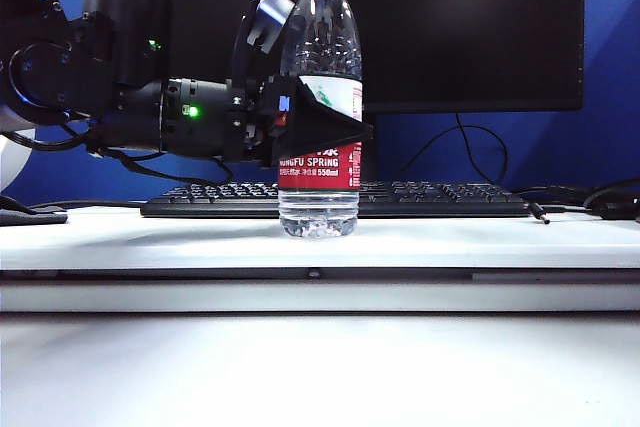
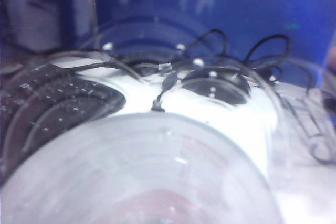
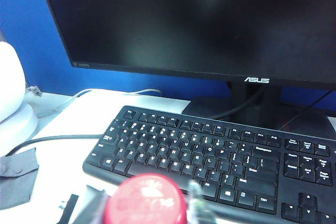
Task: Unscrew the cap from the plastic bottle on the table.
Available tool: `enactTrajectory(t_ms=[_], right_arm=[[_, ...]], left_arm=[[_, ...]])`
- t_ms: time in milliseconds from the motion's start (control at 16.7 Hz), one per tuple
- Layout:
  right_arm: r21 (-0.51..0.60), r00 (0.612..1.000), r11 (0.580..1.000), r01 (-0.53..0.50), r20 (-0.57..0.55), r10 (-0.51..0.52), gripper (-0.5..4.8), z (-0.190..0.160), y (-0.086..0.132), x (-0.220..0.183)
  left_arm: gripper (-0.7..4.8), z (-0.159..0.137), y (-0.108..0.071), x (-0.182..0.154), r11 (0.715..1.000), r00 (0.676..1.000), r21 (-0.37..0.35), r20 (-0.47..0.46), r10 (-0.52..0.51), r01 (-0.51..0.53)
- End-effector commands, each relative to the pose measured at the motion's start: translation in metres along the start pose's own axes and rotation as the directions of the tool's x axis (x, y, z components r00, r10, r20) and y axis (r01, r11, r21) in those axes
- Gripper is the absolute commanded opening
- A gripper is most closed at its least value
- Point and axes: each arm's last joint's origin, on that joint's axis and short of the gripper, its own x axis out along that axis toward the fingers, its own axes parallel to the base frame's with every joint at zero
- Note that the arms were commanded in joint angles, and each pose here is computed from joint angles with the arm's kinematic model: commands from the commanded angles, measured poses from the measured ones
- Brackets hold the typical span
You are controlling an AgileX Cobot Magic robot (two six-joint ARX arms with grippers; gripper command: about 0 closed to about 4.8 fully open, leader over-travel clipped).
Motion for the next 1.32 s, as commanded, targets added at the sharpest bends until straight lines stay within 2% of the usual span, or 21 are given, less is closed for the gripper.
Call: enactTrajectory(t_ms=[60,180,359,479,658,838,898,1017,1077,1137,1316], right_arm=[[0.018,1.0,1.0,-0.01,0.022,0.009,1.43,0.004,0.001,-0.001],[0.015,0.998,0.998,-0.059,0.009,0.059,0.84,0.003,0.001,0.0],[-0.015,0.99,0.991,-0.137,-0.033,0.136,0.83,0.003,-0.004,0.003],[-0.021,0.966,0.972,-0.236,-0.116,0.232,0.84,0.002,-0.02,0.008],[-0.016,0.94,0.954,-0.3,-0.171,0.293,0.83,0.007,-0.043,0.012],[0.038,0.866,0.897,-0.44,-0.246,0.435,0.84,0.006,-0.069,0.019],[0.048,0.823,0.859,-0.51,-0.261,0.504,0.83,0.006,-0.076,0.02],[0.075,0.764,0.803,-0.592,-0.266,0.588,0.83,0.007,-0.089,0.022],[0.119,0.693,0.735,-0.668,-0.26,0.672,0.79,0.009,-0.1,0.023],[0.141,0.657,0.702,-0.698,-0.262,0.707,0.79,0.008,-0.104,0.023],[0.169,0.589,0.637,-0.752,-0.26,0.765,0.71,0.007,-0.104,0.023]], left_arm=[[2.76,-0.001,0.0,0.0,1.0,1.0,-0.015,-0.011,-0.009,0.009],[2.76,-0.001,0.0,0.0,1.0,1.0,-0.015,-0.011,-0.009,0.009],[2.76,-0.001,0.0,0.0,1.0,1.0,-0.015,-0.011,-0.01,0.009],[2.76,-0.001,0.0,0.0,1.0,1.0,-0.015,-0.011,-0.01,0.009],[2.76,-0.001,0.0,0.0,1.0,1.0,-0.014,-0.011,-0.01,0.009],[2.76,-0.001,0.0,0.0,1.0,1.0,-0.014,-0.011,-0.012,0.012],[2.76,-0.001,-0.001,0.0,1.0,1.0,-0.014,-0.01,-0.026,0.025],[2.76,-0.001,-0.001,0.0,1.0,1.0,-0.013,-0.009,-0.028,0.028],[2.76,-0.001,-0.001,0.0,1.0,1.0,-0.011,-0.009,-0.029,0.029],[2.76,-0.001,-0.001,0.0,1.0,1.0,-0.011,-0.009,-0.028,0.028],[2.76,-0.001,-0.001,0.0,1.0,1.0,-0.011,-0.009,-0.028,0.028]])
